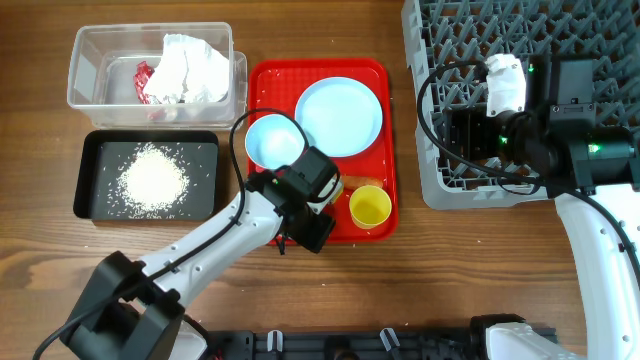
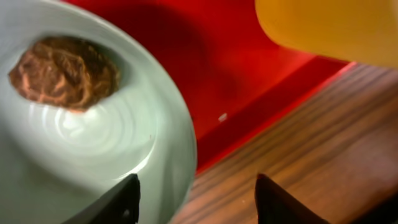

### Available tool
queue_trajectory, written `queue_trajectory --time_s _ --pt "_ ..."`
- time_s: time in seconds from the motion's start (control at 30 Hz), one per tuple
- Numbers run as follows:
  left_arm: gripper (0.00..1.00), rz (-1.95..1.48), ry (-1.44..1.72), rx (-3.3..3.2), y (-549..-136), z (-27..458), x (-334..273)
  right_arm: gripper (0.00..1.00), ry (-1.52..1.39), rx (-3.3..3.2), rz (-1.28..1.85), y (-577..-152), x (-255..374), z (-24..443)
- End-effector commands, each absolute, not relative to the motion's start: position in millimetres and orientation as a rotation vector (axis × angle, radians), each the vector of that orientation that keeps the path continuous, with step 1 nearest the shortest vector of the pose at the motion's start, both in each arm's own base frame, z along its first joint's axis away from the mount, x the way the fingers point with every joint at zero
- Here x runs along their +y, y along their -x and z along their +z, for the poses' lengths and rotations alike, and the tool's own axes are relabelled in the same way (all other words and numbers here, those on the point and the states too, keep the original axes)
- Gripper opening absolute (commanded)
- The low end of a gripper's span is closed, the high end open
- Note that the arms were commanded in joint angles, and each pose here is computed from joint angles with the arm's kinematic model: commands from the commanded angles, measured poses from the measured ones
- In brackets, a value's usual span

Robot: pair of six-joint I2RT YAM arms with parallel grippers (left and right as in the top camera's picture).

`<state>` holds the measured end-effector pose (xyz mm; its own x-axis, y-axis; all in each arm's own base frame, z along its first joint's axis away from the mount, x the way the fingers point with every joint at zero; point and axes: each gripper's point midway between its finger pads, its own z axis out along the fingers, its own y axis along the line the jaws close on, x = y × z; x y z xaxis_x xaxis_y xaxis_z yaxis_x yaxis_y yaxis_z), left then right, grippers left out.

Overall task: Sort waste into correct bins and load items into the dishwasher rack
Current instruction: 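Return the empty bowl to the red tray with the left gripper, then grasp the bowl holding the mushroom with the left gripper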

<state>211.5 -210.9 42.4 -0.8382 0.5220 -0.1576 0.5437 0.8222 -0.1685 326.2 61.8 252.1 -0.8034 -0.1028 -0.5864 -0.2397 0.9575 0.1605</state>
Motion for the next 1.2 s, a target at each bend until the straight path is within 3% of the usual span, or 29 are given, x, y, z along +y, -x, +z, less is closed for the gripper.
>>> queue_trajectory --time_s 0.0,0.23,0.37,0.73,1.0,1.17 --pt "0.57 -0.241 -0.781 2.928 -212.0 20.1 -201.7 0.88 0.240 2.496 0.298 -329.6 61.0 256.3" --pt "0.33 -0.177 -0.762 2.901 -221.6 15.3 -198.0 0.88 0.241 2.492 0.297 -330.4 61.0 256.8" --pt "0.04 -0.188 -0.758 2.884 -225.0 16.2 -200.8 0.89 0.240 2.493 0.298 -330.2 61.0 256.7" --pt "0.04 -0.221 -0.612 2.887 -236.8 28.1 -206.2 0.88 0.240 2.493 0.298 -330.2 61.1 256.7" --pt "0.04 -0.312 -0.221 2.811 -289.2 117.7 -184.1 0.88 0.240 2.504 0.299 -328.1 60.9 255.2" --pt "0.04 -0.328 -0.009 2.759 -308.6 144.2 -138.0 0.88 0.240 2.499 0.299 -329.1 61.0 255.7"
